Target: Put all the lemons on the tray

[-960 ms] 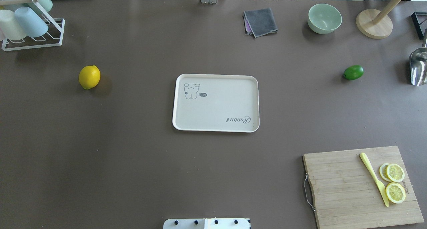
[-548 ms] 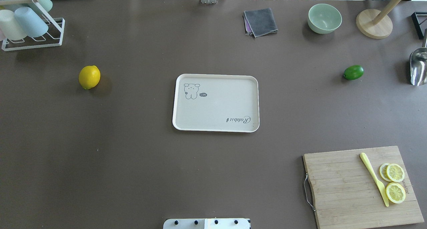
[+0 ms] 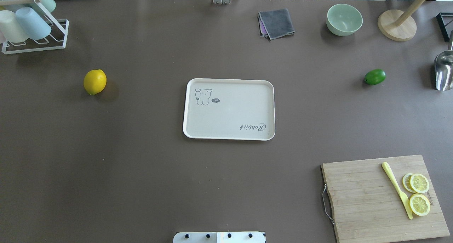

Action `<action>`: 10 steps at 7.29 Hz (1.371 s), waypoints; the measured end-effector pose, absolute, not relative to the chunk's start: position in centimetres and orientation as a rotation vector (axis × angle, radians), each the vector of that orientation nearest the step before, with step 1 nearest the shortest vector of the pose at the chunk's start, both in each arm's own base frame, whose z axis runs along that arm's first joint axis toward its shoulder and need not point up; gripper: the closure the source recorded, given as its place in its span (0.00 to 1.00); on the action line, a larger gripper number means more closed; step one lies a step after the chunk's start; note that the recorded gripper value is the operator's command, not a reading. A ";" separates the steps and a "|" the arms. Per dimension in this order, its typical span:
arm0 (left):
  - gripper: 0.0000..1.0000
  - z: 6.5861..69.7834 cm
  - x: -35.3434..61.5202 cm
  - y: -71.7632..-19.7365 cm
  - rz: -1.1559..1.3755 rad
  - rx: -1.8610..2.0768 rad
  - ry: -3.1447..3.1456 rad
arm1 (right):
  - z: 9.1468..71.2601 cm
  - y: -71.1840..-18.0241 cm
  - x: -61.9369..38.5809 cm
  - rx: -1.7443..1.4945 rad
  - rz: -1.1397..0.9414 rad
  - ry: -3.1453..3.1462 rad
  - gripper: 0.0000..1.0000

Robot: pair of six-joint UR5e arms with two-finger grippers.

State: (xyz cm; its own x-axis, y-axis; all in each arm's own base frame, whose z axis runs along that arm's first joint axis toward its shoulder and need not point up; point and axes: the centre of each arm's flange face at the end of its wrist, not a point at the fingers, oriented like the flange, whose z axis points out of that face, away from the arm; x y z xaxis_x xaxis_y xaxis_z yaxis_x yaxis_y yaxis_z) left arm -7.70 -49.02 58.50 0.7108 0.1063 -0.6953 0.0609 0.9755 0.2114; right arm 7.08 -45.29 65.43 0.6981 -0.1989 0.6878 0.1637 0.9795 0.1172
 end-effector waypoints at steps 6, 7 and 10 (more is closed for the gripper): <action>0.02 57.7 -7.6 -49.2 0.033 0.242 0.787 | 64.5 -45.8 7.0 0.068 -0.210 -0.775 0.00; 0.02 57.5 -7.5 -49.2 0.037 0.244 0.788 | 63.5 -46.4 7.1 0.087 -0.218 -0.773 0.00; 0.02 56.6 -6.9 -51.2 0.079 0.317 0.787 | 60.6 -48.5 6.3 0.119 -0.213 -0.759 0.00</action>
State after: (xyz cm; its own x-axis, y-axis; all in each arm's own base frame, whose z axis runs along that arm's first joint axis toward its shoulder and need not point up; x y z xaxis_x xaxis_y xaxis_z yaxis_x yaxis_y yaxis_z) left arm -6.94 -51.22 56.56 0.7053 0.1877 -0.6836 0.0473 0.9497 0.3097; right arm 6.30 -48.46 60.59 0.7053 -0.2341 0.6691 0.1483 0.9717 0.1837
